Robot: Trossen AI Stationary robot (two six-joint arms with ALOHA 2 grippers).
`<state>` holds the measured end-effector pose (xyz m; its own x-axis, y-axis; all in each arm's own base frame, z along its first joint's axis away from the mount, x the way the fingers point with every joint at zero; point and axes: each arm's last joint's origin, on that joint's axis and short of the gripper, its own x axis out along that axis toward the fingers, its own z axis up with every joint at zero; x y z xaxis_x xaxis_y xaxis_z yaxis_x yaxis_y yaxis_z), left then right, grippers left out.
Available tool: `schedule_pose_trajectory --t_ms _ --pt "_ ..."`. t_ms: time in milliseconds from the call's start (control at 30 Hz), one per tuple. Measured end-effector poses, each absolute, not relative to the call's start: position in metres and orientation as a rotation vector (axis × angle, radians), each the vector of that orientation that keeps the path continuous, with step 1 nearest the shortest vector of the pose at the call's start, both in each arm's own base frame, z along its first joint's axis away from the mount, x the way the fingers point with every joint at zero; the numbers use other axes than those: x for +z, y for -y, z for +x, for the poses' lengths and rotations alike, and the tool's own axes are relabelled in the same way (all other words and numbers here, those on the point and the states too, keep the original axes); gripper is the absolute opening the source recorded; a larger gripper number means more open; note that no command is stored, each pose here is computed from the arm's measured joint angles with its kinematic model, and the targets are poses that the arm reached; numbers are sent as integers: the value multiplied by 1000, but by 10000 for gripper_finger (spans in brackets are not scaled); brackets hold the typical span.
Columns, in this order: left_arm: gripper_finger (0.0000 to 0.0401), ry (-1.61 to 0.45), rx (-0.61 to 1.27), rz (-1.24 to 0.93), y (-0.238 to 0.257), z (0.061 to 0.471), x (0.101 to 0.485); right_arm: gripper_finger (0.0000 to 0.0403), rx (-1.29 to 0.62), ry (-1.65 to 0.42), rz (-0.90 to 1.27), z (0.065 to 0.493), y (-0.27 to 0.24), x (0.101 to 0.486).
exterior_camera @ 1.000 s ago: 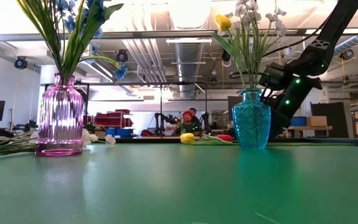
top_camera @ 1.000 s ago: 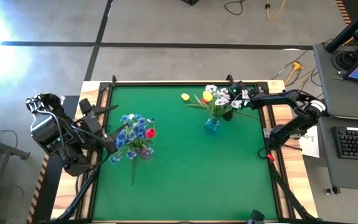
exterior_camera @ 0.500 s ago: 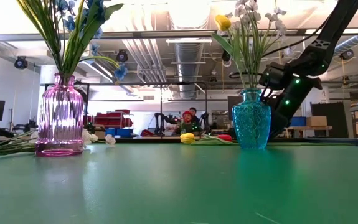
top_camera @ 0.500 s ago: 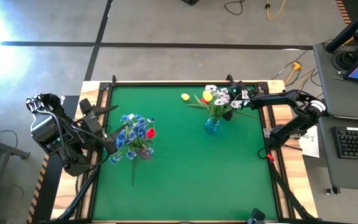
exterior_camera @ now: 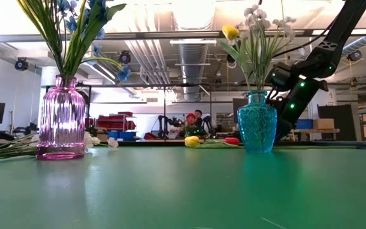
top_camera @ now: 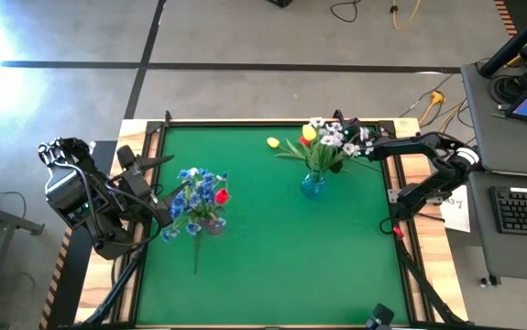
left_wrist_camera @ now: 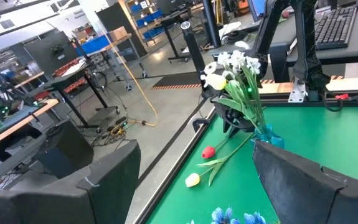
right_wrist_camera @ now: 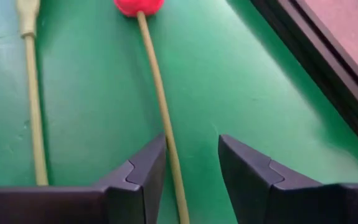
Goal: Sort flowers into vase by color
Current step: Put the red tulip into the violet vase
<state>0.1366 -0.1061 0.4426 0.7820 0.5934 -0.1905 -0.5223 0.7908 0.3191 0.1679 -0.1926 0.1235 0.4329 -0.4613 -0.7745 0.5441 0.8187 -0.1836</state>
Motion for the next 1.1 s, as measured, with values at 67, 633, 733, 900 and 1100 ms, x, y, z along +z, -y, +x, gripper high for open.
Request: schedule_pose_trajectory --t_ms 67,633,733,900,1100 --pt "297 -290 609 256 106 137 443 137 -626 -931 99 168 193 123" --pt "297 -285 613 258 106 137 443 213 -593 -902 66 170 194 125" --pt "297 -285 613 258 106 137 443 216 -599 -885 39 172 195 127" --pt "297 -286 613 258 106 137 443 215 -589 -885 3 172 196 128" --pt "297 -286 613 258 106 137 443 215 -576 -913 16 173 197 119"
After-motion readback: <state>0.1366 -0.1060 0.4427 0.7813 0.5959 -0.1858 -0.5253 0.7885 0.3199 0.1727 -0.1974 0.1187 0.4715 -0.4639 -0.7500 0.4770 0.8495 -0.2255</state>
